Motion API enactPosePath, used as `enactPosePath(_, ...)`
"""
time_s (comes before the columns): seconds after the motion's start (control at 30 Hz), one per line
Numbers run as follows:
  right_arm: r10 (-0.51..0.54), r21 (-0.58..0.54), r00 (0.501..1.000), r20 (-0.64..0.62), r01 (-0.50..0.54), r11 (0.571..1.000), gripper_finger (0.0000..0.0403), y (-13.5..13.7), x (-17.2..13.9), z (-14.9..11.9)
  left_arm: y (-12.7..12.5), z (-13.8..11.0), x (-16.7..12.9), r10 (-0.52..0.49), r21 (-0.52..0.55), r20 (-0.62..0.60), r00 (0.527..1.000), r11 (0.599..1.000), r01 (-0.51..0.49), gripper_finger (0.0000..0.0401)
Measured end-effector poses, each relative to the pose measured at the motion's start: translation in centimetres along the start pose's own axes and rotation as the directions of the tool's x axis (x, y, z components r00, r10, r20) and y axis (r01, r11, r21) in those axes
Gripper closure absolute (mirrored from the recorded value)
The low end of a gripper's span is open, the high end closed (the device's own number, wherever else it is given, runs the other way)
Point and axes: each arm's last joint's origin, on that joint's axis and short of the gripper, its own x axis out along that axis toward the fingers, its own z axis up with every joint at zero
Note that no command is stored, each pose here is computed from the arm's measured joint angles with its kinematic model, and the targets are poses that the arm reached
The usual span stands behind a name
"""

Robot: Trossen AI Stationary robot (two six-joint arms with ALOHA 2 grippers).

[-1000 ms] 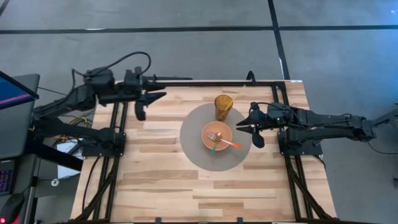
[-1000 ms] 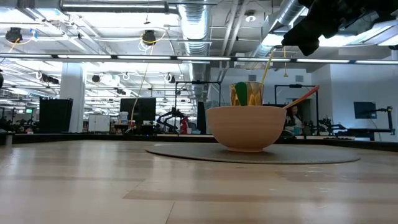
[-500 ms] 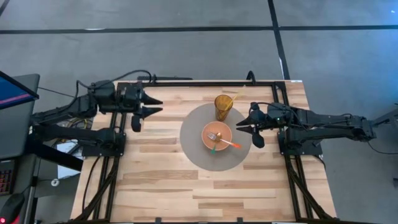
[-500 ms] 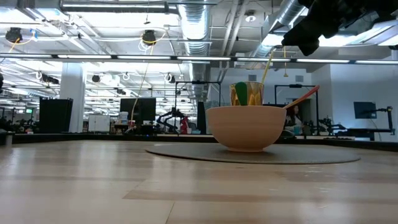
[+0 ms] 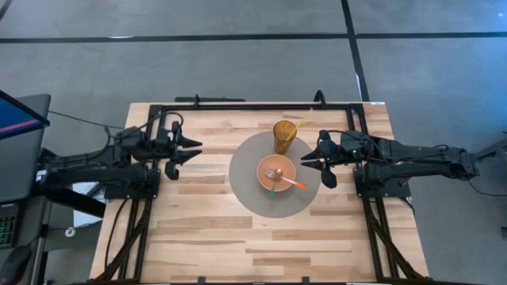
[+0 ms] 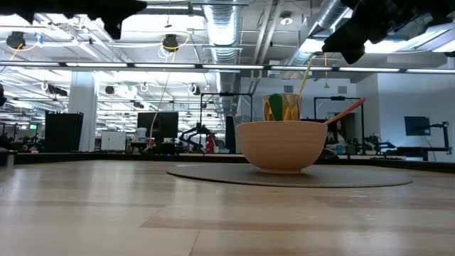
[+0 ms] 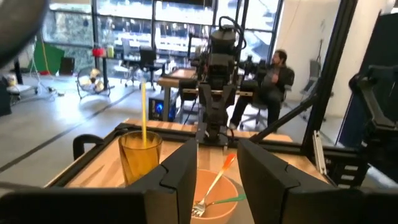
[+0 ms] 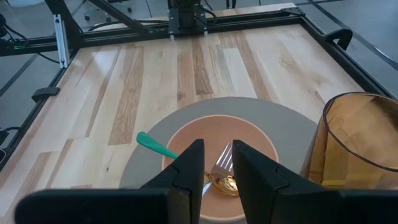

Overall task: Pick & Place Utensil
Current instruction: Return to Home Position

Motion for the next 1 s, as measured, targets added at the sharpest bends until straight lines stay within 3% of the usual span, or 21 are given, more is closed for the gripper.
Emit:
enactPosePath(0.13,0.0,0.0,1.0,0.0,0.0,1.0,0.0326,0.0,0.0,0.0,-0.1,-1.7,-1.0,-0.03,-0.007,0.055,0.998,1.0,0.03,0.0284)
enactPosePath(0.4,0.0,0.0,1.0,0.0,0.0,1.0,0.0326,0.0,0.0,0.0,-0.7,-3.5,-2.5,-0.195,-0.01,0.119,0.973,0.98,0.198,0.0284)
enactPosePath(1.0,0.0,0.0,1.0,0.0,0.0,1.0,0.0326,0.0,0.0,0.0,-0.5,-7.7,-2.9,-0.21,0.014,0.181,0.961,0.977,0.211,0.0284)
